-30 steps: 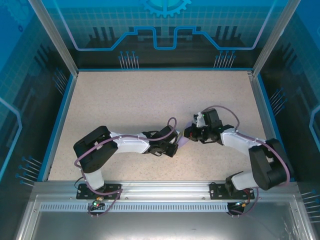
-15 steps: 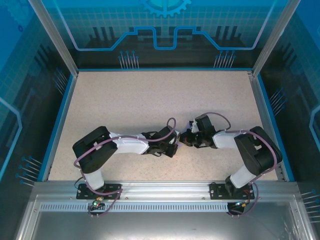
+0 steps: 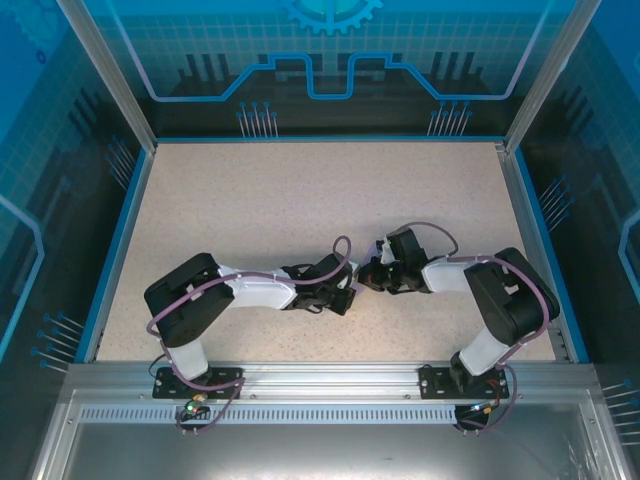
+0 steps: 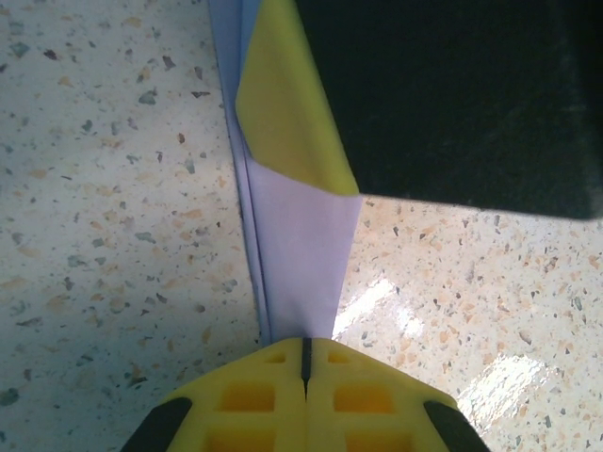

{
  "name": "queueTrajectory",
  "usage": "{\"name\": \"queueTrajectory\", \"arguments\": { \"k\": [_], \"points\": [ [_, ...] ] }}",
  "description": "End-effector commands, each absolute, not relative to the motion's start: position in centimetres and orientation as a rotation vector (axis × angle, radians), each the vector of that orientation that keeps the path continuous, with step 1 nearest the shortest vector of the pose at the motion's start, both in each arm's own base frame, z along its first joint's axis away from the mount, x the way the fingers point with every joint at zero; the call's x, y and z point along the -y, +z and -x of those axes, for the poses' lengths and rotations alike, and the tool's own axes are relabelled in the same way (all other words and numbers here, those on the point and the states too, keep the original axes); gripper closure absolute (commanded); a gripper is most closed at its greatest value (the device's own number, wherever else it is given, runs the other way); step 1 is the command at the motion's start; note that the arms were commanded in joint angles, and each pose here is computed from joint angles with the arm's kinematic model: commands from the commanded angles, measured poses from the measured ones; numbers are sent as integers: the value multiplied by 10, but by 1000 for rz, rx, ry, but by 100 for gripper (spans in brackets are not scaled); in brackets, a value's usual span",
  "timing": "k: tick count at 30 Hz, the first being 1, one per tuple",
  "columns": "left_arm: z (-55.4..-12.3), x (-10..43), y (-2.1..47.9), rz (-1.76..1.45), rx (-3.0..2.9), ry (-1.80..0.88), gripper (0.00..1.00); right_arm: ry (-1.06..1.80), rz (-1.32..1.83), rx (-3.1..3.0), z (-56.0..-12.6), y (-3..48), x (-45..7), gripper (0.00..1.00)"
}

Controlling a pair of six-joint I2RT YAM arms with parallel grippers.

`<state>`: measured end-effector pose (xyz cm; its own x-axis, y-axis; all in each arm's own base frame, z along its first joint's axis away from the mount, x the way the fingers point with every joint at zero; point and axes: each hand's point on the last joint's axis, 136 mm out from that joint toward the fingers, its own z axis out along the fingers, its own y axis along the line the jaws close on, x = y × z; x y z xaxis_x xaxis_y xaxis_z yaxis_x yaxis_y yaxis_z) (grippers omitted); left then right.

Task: Fold a paper plane with a square sheet of paper (pick it up from the middle)
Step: Fold the wing for the fifth time at the center of the table.

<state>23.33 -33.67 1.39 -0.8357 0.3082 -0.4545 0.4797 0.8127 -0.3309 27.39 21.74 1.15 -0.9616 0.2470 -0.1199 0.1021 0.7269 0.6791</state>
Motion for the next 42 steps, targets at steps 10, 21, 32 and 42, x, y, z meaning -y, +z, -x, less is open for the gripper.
{"name": "queueTrajectory", "arguments": {
  "k": [10,21,32,42],
  "points": [
    [-199,283,-38,-615,-2849,-391,100,894,-345,-2714,-312,2,-180,98],
    [-198,281,-39,-614,-2853,-384,100,1025,-290,-2665,-321,25,-185,98],
    [-202,288,-39,-599,-2846,-411,100,1182,-214,-2660,-287,56,-223,97],
    [-203,289,-37,-597,-2838,-432,100,1182,-220,-2724,-296,16,-237,97]
  ]
}}
